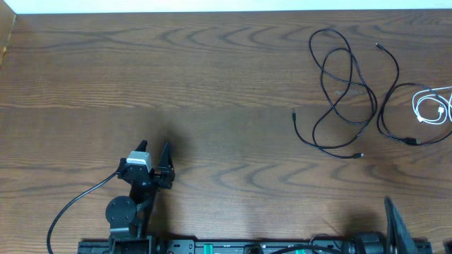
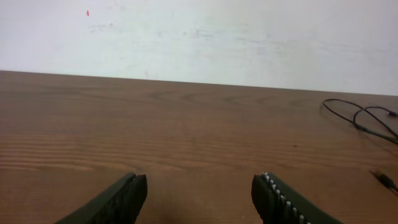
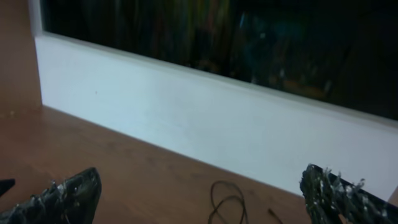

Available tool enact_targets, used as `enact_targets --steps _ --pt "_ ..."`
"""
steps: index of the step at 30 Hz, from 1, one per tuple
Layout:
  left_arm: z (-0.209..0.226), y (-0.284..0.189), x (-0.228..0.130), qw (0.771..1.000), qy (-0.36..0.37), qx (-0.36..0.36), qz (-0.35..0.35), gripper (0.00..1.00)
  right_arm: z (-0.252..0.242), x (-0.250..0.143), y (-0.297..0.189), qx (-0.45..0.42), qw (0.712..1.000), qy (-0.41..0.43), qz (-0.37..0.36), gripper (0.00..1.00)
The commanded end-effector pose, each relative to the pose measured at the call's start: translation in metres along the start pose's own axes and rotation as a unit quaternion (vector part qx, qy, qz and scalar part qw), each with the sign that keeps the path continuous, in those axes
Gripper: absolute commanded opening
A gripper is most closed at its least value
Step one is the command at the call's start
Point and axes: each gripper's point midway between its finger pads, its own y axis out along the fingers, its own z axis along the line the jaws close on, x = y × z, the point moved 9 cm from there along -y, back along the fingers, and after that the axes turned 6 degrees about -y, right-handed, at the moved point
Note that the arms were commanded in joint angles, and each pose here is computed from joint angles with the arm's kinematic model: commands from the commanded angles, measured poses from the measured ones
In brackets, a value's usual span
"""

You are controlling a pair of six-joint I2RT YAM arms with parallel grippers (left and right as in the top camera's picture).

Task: Untangle cables

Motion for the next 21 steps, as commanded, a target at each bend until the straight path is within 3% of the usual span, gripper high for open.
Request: enact_targets --steps 1,13,16,21 --pt "0.002 0.001 -0.011 1.000 0.004 0.001 0.022 0.60 0.006 -0.011 -0.017 -0.004 1.000 -0.007 -0.014 0.99" --pt "0.002 0.001 -0.011 1.000 0.004 0.001 0.022 0.60 0.024 -0.077 -0.024 -0.018 0.999 -0.020 -0.044 0.99" --pt "0.002 0.001 -0.011 1.000 0.004 0.001 0.022 0.60 0.022 -0.092 -0.005 -0.021 0.999 -0.024 -0.016 0.99" --pt "0.002 0.001 -0.011 1.000 0.004 0.001 0.022 0.60 0.017 -0.106 0.028 -0.032 0.997 -0.043 -0.049 0.99"
